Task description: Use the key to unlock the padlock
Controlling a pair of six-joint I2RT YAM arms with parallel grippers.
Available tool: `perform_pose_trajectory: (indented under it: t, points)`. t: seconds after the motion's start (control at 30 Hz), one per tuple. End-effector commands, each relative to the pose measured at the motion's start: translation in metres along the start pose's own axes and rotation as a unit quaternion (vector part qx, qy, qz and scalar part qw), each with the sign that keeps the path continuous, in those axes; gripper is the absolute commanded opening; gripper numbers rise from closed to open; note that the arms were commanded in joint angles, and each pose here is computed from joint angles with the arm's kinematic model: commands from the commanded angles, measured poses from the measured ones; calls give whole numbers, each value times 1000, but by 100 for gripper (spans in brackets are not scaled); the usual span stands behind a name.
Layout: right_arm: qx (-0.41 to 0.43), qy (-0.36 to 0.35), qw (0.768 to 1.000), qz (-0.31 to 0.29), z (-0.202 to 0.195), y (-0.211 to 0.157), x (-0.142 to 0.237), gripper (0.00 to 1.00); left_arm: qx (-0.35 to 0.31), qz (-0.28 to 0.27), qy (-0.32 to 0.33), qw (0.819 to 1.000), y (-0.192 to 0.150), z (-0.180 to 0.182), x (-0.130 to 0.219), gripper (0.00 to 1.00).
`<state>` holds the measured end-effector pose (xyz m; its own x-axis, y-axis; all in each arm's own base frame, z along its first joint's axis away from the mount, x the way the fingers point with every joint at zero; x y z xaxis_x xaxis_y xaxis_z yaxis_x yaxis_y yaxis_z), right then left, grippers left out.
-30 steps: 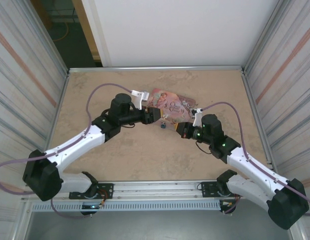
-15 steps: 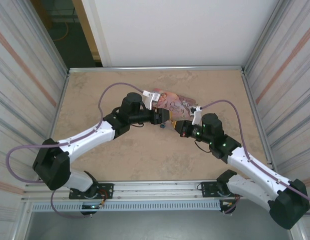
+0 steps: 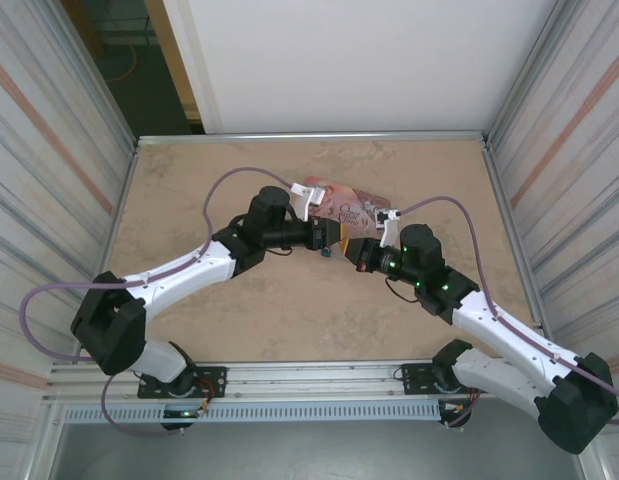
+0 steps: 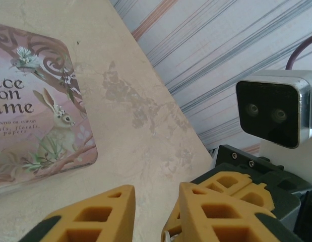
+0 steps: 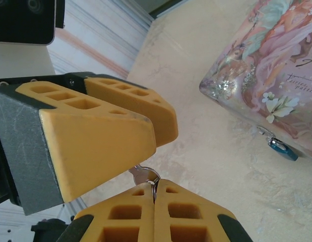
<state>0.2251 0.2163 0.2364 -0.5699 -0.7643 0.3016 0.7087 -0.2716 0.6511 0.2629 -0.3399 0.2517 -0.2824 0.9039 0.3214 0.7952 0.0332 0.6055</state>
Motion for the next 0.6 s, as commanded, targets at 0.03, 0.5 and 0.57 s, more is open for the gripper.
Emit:
perform_pose_trajectory:
  t: [0.03, 0.5, 0.57]
  points:
    - [-1, 3, 1000, -20, 9, 12, 2, 0, -17, -10, -20, 1000, 9, -14, 1, 12]
    - [41, 23, 999, 21, 14, 15, 22, 47, -50, -27, 6, 998, 24, -11, 35, 0]
    - [36, 39, 998, 25, 14, 18, 26, 52, -59, -17, 6, 998, 27, -9, 45, 0]
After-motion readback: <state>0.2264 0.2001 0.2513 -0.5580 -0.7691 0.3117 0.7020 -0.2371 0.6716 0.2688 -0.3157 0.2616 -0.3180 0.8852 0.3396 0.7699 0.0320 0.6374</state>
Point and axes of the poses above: each hand's point on the last joint's axis, 136 mm out from that joint toward the fingers, its own x axis back along the fingers, its own z axis along the line the jaws close on, y = z × x, the point moved 3 cm from there along x, back along the fingers, and after that the axes turned 3 degrees about x, right-handed, at the moved point
